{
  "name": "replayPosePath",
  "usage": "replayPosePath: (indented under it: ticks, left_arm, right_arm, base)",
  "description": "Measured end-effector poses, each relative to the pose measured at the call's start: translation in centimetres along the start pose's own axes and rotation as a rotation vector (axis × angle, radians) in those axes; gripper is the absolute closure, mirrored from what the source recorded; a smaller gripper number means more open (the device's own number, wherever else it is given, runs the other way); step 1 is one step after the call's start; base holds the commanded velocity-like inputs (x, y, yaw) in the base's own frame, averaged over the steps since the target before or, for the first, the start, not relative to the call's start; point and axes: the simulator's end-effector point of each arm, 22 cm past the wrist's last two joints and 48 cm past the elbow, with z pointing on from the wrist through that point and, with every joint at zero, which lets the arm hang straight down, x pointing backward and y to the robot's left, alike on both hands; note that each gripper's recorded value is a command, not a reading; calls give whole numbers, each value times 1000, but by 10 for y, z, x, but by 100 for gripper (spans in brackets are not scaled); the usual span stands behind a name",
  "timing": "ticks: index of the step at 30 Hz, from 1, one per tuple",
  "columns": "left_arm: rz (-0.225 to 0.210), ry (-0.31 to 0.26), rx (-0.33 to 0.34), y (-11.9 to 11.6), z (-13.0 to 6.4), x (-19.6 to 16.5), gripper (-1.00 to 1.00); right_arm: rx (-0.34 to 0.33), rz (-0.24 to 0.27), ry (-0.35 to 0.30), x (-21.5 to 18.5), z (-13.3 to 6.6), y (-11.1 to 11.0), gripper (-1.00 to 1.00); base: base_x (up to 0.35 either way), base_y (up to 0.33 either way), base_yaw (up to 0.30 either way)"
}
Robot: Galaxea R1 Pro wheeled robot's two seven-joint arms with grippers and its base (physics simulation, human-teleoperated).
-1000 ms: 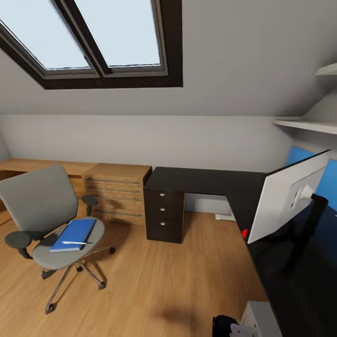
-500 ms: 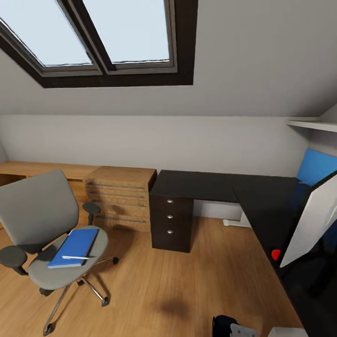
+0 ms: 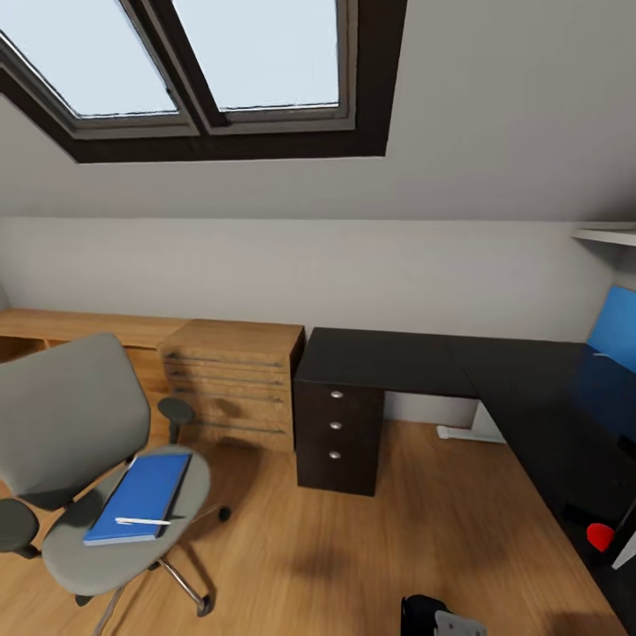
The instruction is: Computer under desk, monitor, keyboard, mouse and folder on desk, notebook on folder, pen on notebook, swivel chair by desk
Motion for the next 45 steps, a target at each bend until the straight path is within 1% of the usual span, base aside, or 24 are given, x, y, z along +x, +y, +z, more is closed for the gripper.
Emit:
replayPosePath:
  ticks: [6,11,16,33,45]
  left_arm:
    - [1,3,-1,0,0,1,-100]
    - [1,3,-1,0,0,1,-100]
    - [1,2,0,0,0,1,-100]
    - [1,2,-1,0,0,1,-100]
    - [1,1,-1,0,0,1,-100]
  right_arm:
    - [-1,0,1,0,0,0,100]
    - [0,0,0,0,0,0,100]
    - [-1,0,0,0,0,0,100]
    - [-2,-1,0,0,0,0,100]
    - [-2,-3,-4,-2,1,0,100]
  base:
    - [23,2,-195]
    - [6,0,-22]
    - [309,0,-174]
    - [326,0,-256]
    - [323,0,-29]
